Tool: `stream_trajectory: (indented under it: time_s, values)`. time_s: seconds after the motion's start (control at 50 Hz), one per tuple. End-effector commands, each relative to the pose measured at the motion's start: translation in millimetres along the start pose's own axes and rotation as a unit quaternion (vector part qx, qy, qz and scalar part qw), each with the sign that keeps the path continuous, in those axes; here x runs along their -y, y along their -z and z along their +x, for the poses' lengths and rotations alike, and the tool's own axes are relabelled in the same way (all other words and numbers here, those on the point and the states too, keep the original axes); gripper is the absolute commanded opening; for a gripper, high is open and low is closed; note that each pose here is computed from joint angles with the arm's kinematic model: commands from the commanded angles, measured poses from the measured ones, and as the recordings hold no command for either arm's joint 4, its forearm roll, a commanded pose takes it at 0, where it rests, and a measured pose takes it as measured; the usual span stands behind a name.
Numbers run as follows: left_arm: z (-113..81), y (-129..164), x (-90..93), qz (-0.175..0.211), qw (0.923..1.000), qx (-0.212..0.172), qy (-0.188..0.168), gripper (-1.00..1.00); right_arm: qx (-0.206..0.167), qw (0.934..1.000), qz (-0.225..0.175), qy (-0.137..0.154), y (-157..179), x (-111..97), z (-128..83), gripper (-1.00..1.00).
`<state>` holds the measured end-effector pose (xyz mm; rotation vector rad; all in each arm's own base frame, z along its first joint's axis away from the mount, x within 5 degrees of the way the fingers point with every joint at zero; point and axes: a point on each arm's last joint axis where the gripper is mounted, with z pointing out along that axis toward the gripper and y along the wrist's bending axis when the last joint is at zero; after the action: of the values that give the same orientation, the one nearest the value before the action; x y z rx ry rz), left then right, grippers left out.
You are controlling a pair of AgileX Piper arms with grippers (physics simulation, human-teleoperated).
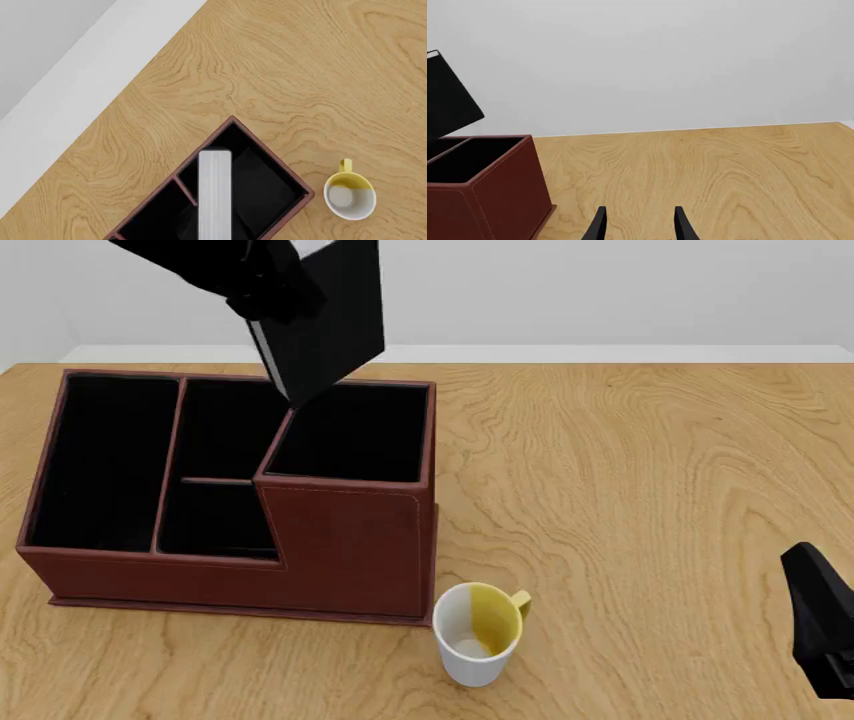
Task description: Pick up the book and place it in the right compartment of the caddy.
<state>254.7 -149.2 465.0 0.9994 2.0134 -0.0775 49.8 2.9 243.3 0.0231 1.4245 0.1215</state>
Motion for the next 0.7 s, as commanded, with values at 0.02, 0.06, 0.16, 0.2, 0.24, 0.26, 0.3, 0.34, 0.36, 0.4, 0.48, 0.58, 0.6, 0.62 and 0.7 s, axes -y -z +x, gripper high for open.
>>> stream_trajectory:
  time_s: [0.02, 0.06, 0.16, 0.2, 0.24, 0.26, 0.3, 0.34, 0.36, 0.4, 0.48, 0.58, 0.6, 0.62, 0.7]
  values:
    - [-3.1, -16.1, 3.1, 0.002, 0.9999, 0.005, -0.012, -1.0, -0.002, 1.0, 0.006, 0.002, -0.2, 0.9, 2.5, 1.0]
    - [-2.5, -18.7, 5.3, 0.005, 0.9999, 0.005, -0.013, -1.0, -0.003, 1.0, 0.007, 0.002, -0.1, 0.9, 1.8, 1.0]
    - [-0.6, -25.8, 6.4, 0.006, 0.9999, 0.002, -0.014, -1.0, -0.004, 1.0, 0.009, 0.004, -0.2, 1.1, 2.5, 1.0]
    - [-0.8, -27.7, 5.1, 0.005, 0.9999, 0.002, -0.013, -1.0, -0.004, 0.9999, 0.009, 0.004, -0.2, 1.1, 2.8, 1.0]
    - [-0.1, -30.2, 5.3, 0.005, 0.9999, 0.002, -0.013, -1.0, -0.004, 0.9999, 0.01, 0.004, -0.2, 1.2, 2.7, 1.0]
    - [0.0, -30.9, 6.0, 0.006, 0.9999, 0.002, -0.013, -1.0, -0.004, 0.9999, 0.01, 0.005, -0.2, 1.2, 2.5, 1.0]
    - [1.2, -34.5, 6.3, 0.006, 0.9999, 0.001, -0.013, -1.0, -0.004, 0.9999, 0.011, 0.005, -0.2, 1.3, 2.4, 1.0]
    - [2.2, -37.4, 8.0, 0.008, 0.9999, 0.0, -0.012, -1.0, -0.004, 0.9999, 0.012, 0.005, -0.1, 1.3, 1.8, 1.0]
    - [2.7, -37.9, 9.9, 0.01, 0.9999, 0.0, -0.012, -1.0, -0.004, 0.9999, 0.012, 0.006, -0.2, 1.4, 2.5, 1.0]
    - [3.7, -40.8, 10.3, 0.01, 0.9999, -0.001, -0.011, -1.0, -0.005, 0.9999, 0.013, 0.006, -0.2, 1.6, 3.2, 1.0]
    - [5.4, -44.1, 11.7, 0.011, 0.9999, -0.002, -0.012, -1.0, -0.006, 0.9999, 0.014, 0.007, -0.3, 1.7, 3.6, 1.0]
    - [8.3, -47.5, 15.4, 0.015, 0.9998, -0.004, -0.011, -1.0, -0.006, 0.9998, 0.015, 0.008, -0.3, 1.8, 3.9, 1.0]
    - [9.0, -47.6, 17.5, 0.017, 0.9998, -0.004, -0.01, -1.0, -0.006, 0.9998, 0.015, 0.008, -0.3, 1.8, 3.9, 1.0]
    - [10.0, -48.8, 16.9, 0.016, 0.9998, -0.004, -0.012, -1.0, -0.007, 0.9998, 0.015, 0.008, -0.4, 2.0, 5.1, 1.0]
    - [11.1, -49.6, 19.3, 0.018, 0.9998, -0.004, -0.01, -1.0, -0.007, 0.9998, 0.016, 0.009, -0.4, 2.0, 4.9, 1.0]
